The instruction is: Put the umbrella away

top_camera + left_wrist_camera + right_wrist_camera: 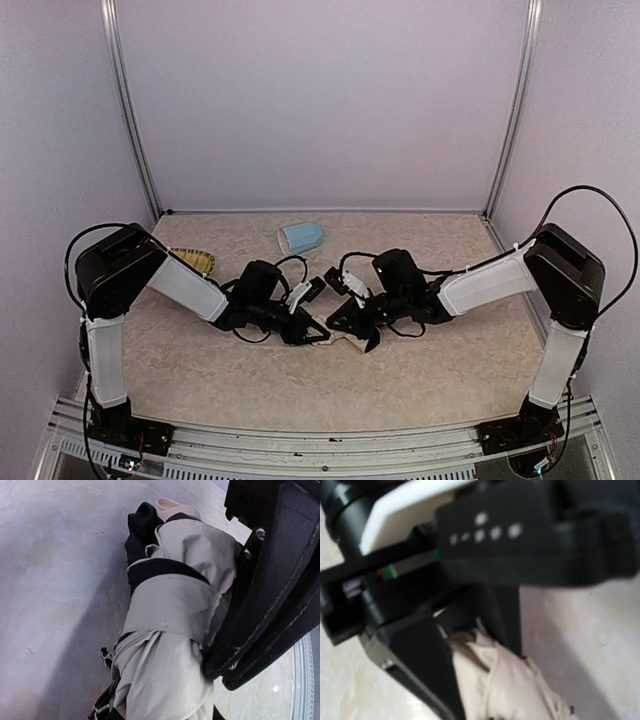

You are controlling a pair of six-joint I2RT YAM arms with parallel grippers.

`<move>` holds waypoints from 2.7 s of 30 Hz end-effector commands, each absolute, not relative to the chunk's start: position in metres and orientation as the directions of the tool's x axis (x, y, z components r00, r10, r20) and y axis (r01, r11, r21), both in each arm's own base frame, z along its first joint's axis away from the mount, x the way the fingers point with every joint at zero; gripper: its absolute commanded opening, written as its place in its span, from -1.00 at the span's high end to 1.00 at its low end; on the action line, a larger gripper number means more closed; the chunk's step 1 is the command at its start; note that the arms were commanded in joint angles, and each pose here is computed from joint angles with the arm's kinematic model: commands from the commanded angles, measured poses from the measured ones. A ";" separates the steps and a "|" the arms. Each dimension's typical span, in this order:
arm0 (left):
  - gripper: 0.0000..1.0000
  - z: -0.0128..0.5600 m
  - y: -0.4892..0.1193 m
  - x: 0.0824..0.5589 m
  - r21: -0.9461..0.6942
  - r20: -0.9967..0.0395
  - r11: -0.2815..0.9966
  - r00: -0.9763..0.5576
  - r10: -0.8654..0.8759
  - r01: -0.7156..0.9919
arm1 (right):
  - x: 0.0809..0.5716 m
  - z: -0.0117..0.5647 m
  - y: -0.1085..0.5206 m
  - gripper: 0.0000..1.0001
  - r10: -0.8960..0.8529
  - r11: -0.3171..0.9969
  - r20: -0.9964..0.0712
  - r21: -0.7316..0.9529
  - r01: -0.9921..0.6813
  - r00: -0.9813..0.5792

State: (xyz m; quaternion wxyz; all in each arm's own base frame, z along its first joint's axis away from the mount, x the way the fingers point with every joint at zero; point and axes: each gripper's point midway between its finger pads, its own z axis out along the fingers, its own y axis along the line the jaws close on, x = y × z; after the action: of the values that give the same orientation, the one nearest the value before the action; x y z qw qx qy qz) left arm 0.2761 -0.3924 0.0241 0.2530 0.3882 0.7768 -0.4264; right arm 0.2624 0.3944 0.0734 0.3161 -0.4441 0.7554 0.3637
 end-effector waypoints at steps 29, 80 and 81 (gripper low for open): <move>1.00 -0.035 -0.352 0.268 -0.226 -0.634 0.478 -0.500 0.590 0.849 | 0.302 0.101 0.367 0.30 -0.584 0.354 -0.777 0.018 -0.935 -0.236; 1.00 -0.003 -0.367 0.263 -0.013 -0.716 0.371 -0.268 0.645 0.928 | 0.276 0.075 0.417 0.94 -0.568 0.527 -0.677 0.137 -0.839 -0.468; 1.00 -0.002 -0.368 0.264 -0.012 -0.720 0.370 -0.265 0.642 0.929 | 0.278 0.086 0.416 0.94 -0.545 0.531 -0.698 0.141 -0.835 -0.465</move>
State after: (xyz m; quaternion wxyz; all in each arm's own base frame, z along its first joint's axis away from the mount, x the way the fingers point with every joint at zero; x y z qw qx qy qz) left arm 0.2756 -0.3693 0.0214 0.3566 0.4982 0.7528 -0.2407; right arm 0.3410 0.3212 0.0328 0.2921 -0.3380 0.8927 0.0594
